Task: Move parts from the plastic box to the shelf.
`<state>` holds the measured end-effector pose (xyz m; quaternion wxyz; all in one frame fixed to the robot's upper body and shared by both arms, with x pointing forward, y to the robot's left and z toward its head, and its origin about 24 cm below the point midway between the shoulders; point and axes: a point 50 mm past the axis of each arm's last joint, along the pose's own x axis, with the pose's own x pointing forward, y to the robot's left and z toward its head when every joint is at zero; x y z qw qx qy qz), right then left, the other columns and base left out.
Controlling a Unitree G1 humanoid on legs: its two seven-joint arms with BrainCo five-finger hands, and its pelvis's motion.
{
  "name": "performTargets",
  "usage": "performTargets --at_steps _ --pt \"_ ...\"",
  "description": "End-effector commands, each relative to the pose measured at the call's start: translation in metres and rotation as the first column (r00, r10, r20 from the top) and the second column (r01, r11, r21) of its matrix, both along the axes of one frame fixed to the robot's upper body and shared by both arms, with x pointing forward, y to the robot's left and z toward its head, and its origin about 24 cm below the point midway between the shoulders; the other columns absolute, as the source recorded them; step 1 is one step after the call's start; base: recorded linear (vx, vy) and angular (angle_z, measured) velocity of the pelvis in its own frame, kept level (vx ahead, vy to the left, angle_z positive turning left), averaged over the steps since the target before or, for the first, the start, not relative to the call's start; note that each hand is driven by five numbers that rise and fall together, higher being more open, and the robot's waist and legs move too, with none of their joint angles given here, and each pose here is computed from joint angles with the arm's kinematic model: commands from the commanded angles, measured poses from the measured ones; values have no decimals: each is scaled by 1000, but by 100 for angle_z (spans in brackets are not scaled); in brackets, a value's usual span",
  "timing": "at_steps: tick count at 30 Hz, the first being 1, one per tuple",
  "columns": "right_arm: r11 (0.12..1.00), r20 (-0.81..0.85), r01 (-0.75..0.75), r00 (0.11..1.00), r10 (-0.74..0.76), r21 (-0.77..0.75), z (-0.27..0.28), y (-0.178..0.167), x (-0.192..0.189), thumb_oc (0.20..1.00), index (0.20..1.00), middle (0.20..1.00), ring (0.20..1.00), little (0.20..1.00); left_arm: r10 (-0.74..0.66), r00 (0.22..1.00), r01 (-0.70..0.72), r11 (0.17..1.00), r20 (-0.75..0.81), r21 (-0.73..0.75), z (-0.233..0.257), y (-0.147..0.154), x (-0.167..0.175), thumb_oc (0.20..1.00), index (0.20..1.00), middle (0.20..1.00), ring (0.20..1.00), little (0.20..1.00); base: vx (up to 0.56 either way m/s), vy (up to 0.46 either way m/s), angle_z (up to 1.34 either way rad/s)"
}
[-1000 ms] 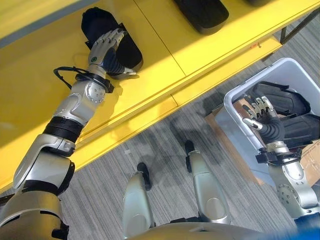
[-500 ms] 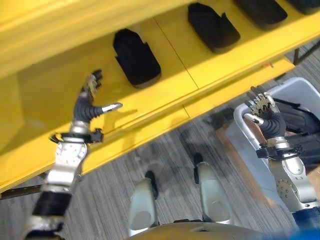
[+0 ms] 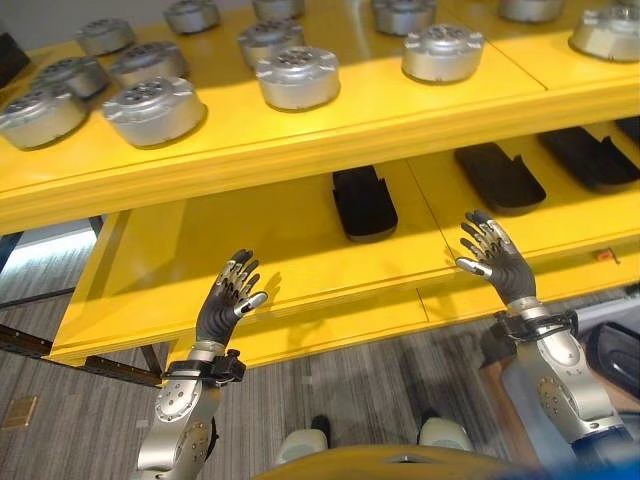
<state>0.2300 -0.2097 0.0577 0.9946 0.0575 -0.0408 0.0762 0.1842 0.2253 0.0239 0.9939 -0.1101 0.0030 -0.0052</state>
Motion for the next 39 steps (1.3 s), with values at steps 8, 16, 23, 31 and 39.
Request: performTargets --at_steps 8,16,23,31,39 --pt "999 11 30 999 -31 37 -3 -3 -11 1000 1000 1000 1000 1000 -64 984 26 976 167 217 42 16 18 1000 1000 1000 1000 1000 -27 266 -18" --pt "998 6 -29 1000 29 53 -3 9 -10 1000 1000 1000 1000 1000 -2 985 -31 982 173 188 41 17 24 1000 1000 1000 1000 1000 -89 150 -96" --pt "997 -18 -43 999 44 56 -8 8 -13 1000 1000 1000 1000 1000 71 993 -85 984 95 157 26 32 -2 1000 1000 1000 1000 1000 -3 -99 -78" --pt "999 0 -27 1000 27 32 -3 -3 -17 1000 1000 1000 1000 1000 83 996 -86 993 40 85 9 27 -16 1000 1000 1000 1000 1000 53 -193 -66" --pt "999 23 19 1000 -19 -28 2 -21 -28 1000 1000 1000 1000 1000 -60 994 60 998 87 0 12 -5 6 1000 1000 1000 1000 1000 57 -185 -13"
